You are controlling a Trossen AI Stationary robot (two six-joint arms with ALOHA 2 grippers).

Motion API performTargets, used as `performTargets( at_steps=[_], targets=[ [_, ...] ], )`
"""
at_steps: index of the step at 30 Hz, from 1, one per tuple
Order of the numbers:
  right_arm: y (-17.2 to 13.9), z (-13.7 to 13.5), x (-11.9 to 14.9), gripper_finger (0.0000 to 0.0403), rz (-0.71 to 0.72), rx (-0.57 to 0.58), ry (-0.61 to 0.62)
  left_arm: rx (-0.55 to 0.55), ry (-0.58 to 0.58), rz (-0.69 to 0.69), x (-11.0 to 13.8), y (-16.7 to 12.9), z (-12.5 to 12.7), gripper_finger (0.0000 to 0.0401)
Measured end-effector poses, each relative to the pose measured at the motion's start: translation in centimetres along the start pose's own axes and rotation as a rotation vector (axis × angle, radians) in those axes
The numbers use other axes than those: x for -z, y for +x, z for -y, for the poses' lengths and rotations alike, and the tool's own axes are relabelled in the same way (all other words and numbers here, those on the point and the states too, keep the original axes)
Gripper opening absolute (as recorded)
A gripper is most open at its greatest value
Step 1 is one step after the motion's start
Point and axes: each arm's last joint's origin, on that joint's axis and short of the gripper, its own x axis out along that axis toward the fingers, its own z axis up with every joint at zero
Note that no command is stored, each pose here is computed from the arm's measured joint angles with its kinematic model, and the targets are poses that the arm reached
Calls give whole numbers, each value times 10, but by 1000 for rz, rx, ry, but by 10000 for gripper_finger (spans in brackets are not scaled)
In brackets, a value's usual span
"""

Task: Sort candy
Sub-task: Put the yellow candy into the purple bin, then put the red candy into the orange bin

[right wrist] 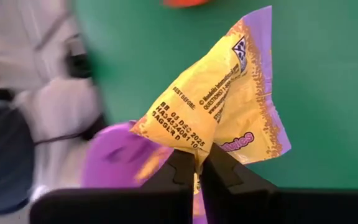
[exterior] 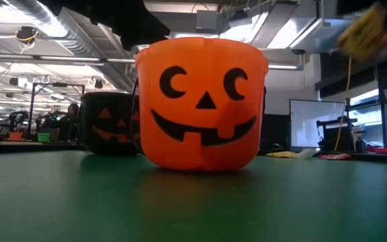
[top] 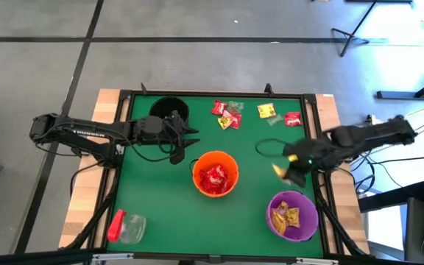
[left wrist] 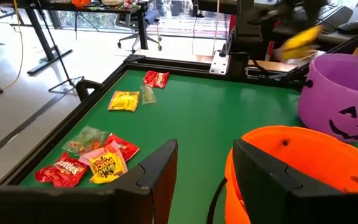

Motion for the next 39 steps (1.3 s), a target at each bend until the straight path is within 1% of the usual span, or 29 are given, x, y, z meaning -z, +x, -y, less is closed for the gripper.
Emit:
performTargets(
  at_steps=[4,7,10,13,16,18,22,25,27,30,33,35,37,39],
  targets=[
    [3,-28,20,8,-20,-128,-65,0,-27,1,0,0,0,149],
    [9,-44,40,9,-111,-176,-74,0,-51,2,0,0,0,149],
    [18,-54,60,9,-189,-144,-72,1,-54,2,0,0,0,149],
    [27,-60,72,20,-196,-96,-74,1,-54,1,0,0,0,149],
    [35,-63,77,48,-199,-56,-57,1,-53,2,0,0,0,149],
    [39,-63,77,75,-204,-39,-53,1,-53,2,0,0,0,149],
    [41,-63,76,128,-203,-36,-52,1,-52,2,0,0,0,149],
    [41,-62,70,157,-184,-36,-53,1,-52,2,0,0,0,149],
    [39,-59,63,169,-150,-36,-68,1,-52,2,0,0,0,149],
    [33,-56,46,177,-19,-8,-114,1,-48,2,0,0,0,149],
    [29,-48,21,178,138,74,-147,1,-46,2,0,0,0,149],
    [25,-39,3,178,222,139,-136,1,-45,2,0,0,0,149],
    [21,-26,-16,179,278,204,-102,1,-45,2,0,0,0,149],
    [18,-10,-33,179,298,264,-59,1,-44,2,0,0,0,149]
  ],
)
